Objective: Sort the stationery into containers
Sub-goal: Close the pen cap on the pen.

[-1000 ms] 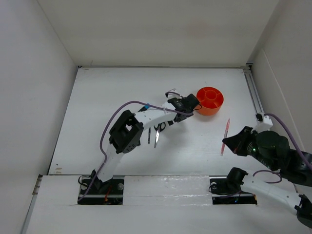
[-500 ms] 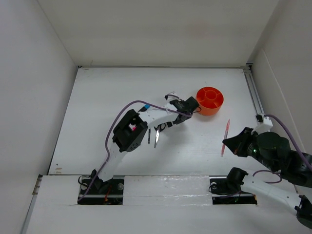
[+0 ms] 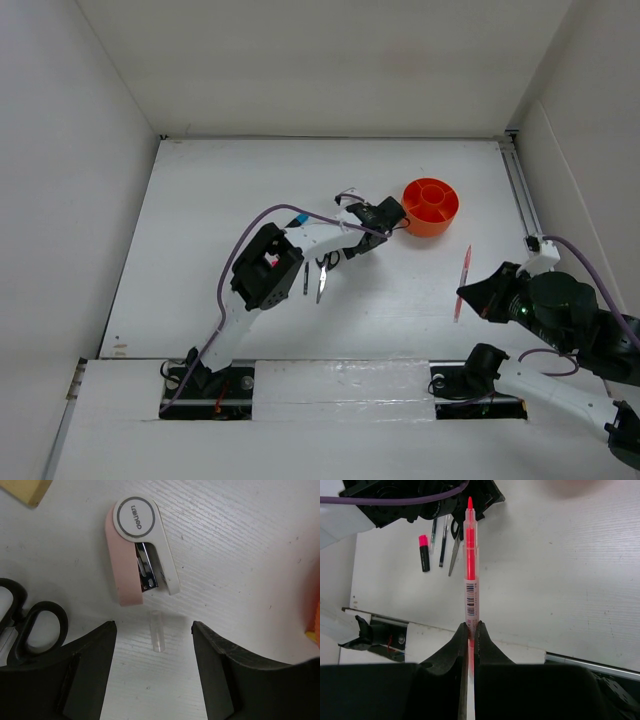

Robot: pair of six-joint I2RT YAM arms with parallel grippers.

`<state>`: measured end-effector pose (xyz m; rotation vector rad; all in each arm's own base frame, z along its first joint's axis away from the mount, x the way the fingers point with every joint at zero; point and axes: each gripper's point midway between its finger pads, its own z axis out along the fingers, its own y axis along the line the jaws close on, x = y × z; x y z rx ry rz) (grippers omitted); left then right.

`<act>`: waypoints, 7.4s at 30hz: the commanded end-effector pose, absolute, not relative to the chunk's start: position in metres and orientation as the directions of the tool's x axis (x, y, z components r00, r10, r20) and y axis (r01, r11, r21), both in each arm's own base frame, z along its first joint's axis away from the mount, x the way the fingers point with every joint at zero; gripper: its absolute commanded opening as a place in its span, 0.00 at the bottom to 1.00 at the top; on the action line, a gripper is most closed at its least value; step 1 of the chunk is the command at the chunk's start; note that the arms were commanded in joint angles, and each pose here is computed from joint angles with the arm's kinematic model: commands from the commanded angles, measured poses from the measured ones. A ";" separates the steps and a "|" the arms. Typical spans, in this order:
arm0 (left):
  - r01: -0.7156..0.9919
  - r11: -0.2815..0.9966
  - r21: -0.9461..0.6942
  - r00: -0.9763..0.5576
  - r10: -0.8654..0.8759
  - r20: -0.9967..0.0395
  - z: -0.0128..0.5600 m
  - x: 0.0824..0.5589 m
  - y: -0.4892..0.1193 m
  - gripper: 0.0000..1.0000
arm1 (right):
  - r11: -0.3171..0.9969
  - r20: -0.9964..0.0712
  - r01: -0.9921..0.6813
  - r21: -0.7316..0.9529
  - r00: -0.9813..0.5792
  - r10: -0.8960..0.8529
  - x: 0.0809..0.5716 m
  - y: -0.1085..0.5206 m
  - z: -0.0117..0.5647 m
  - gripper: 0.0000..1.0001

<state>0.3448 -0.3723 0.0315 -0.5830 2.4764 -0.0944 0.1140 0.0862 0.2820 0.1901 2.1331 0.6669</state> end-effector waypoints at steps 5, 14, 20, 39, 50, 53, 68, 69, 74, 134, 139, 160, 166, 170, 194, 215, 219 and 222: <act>-0.430 0.887 -0.168 -0.718 -0.448 -0.532 0.025 0.345 -0.365 0.57 | 0.816 -0.712 -0.149 0.558 -0.592 0.379 0.114 0.092 0.294 0.00; -0.444 0.890 -0.102 -0.727 -0.425 -0.540 0.015 0.342 -0.356 0.55 | 0.812 -0.712 -0.152 0.564 -0.588 0.384 0.113 0.090 0.295 0.00; -0.437 0.896 -0.072 -0.741 -0.405 -0.536 0.008 0.338 -0.358 0.55 | 0.807 -0.713 -0.156 0.570 -0.583 0.390 0.112 0.089 0.296 0.00; -0.437 0.899 -0.002 -0.768 -0.374 -0.519 -0.012 0.328 -0.354 0.42 | 0.790 -0.713 -0.169 0.589 -0.567 0.411 0.109 0.085 0.299 0.00; -0.410 0.912 0.010 -0.792 -0.350 -0.501 -0.024 0.327 -0.358 0.30 | 0.781 -0.714 -0.175 0.599 -0.559 0.422 0.107 0.082 0.301 0.00; -0.400 0.916 0.000 -0.800 -0.349 -0.487 -0.024 0.325 -0.362 0.30 | 0.781 -0.714 -0.175 0.599 -0.559 0.422 0.107 0.082 0.301 0.00; -0.380 0.925 -0.020 -0.822 -0.348 -0.451 -0.037 0.322 -0.371 0.04 | 0.784 -0.716 -0.170 0.597 -0.554 0.425 0.107 0.079 0.303 0.00; -0.380 0.925 -0.020 -0.822 -0.347 -0.451 -0.037 0.322 -0.371 0.00 | 0.784 -0.716 -0.170 0.597 -0.554 0.425 0.107 0.079 0.303 0.00; -0.362 0.931 -0.034 -0.832 -0.340 -0.438 -0.043 0.321 -0.375 0.00 | 0.784 -0.716 -0.170 0.597 -0.554 0.425 0.107 0.079 0.303 0.00; 0.409 0.626 -0.664 -0.297 -0.596 -0.746 0.358 0.228 -0.205 0.00 | 0.025 -0.716 -0.721 0.692 -0.681 0.154 0.123 0.371 0.293 0.00; 0.416 0.613 -0.672 -0.301 -0.604 -0.738 0.360 0.226 -0.207 0.00 | 0.046 -0.713 -0.718 0.694 -0.678 0.177 0.128 0.371 0.293 0.00; 0.413 0.601 -0.684 -0.320 -0.607 -0.727 0.356 0.225 -0.209 0.00 | 0.139 -0.732 -0.721 0.679 -0.649 0.207 0.148 0.374 0.289 0.00; 0.422 0.597 -0.682 -0.336 -0.596 -0.729 0.352 0.225 -0.214 0.00 | 0.145 -0.739 -0.727 0.671 -0.639 0.214 0.149 0.373 0.297 0.00; 0.417 0.602 -0.681 -0.340 -0.592 -0.731 0.347 0.225 -0.214 0.00 | 0.159 -0.744 -0.730 0.664 -0.628 0.226 0.150 0.369 0.300 0.00; 0.413 0.606 -0.680 -0.345 -0.587 -0.733 0.340 0.228 -0.217 0.00 | 0.158 -0.745 -0.731 0.664 -0.628 0.227 0.149 0.368 0.307 0.00; 0.499 0.586 -0.638 -0.367 -0.524 -0.769 0.338 0.214 -0.226 0.00 | 0.215 -0.746 -0.717 0.664 -0.612 0.262 0.159 0.362 0.309 0.00; 0.513 0.596 -0.617 -0.371 -0.494 -0.786 0.334 0.212 -0.227 0.00 | 0.210 -0.747 -0.720 0.661 -0.608 0.268 0.157 0.359 0.314 0.00; 0.534 0.586 -0.610 -0.371 -0.486 -0.791 0.336 0.210 -0.230 0.00 | 0.218 -0.747 -0.717 0.662 -0.606 0.275 0.158 0.357 0.312 0.00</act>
